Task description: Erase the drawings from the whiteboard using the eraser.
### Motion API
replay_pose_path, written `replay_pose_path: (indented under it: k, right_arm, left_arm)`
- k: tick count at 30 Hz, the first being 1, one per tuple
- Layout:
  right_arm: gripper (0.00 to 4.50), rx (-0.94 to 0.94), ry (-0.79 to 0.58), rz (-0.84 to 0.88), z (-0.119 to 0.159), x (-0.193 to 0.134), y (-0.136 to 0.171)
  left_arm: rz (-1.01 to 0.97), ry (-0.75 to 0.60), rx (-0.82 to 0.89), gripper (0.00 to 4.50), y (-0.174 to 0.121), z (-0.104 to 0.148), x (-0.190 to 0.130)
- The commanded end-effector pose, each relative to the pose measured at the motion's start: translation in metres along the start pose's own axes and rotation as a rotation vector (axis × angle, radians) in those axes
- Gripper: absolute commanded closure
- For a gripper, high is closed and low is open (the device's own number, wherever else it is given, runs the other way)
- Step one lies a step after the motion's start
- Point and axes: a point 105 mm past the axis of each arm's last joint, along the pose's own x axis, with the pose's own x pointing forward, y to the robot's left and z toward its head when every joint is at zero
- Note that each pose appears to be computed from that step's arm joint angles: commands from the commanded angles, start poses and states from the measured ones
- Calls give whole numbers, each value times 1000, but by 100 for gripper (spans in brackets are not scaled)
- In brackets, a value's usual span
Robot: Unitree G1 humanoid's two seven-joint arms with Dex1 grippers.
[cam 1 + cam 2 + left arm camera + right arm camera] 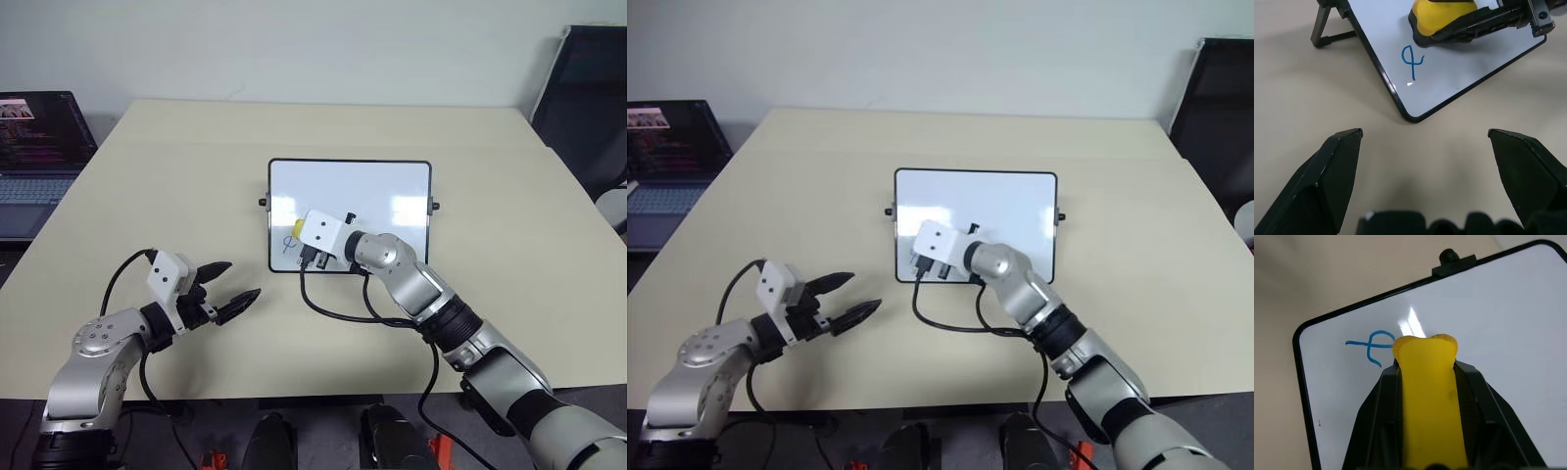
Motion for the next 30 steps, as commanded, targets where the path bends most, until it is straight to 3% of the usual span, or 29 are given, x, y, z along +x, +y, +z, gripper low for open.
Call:
replay_pose_path:
  k: [1, 8, 16, 24, 30]
  right_arm:
    - [339, -109, 12, 126, 4, 3, 20]
    - [339, -225, -24, -83, 19, 15, -15]
    - [339, -213, 28, 162, 0, 17, 29]
    - [339, -272, 14, -55, 7, 20, -11]
    - [339, -293, 54, 158, -11, 16, 25]
  left_arm:
    - [-21, -31, 43, 0, -6, 15, 3]
    - [-25, -31, 45, 0, -5, 19, 7]
    - [-29, -32, 49, 0, -8, 23, 9]
    - [-32, -33, 49, 0, -10, 27, 11]
    - [-33, -32, 48, 0, -11, 30, 12]
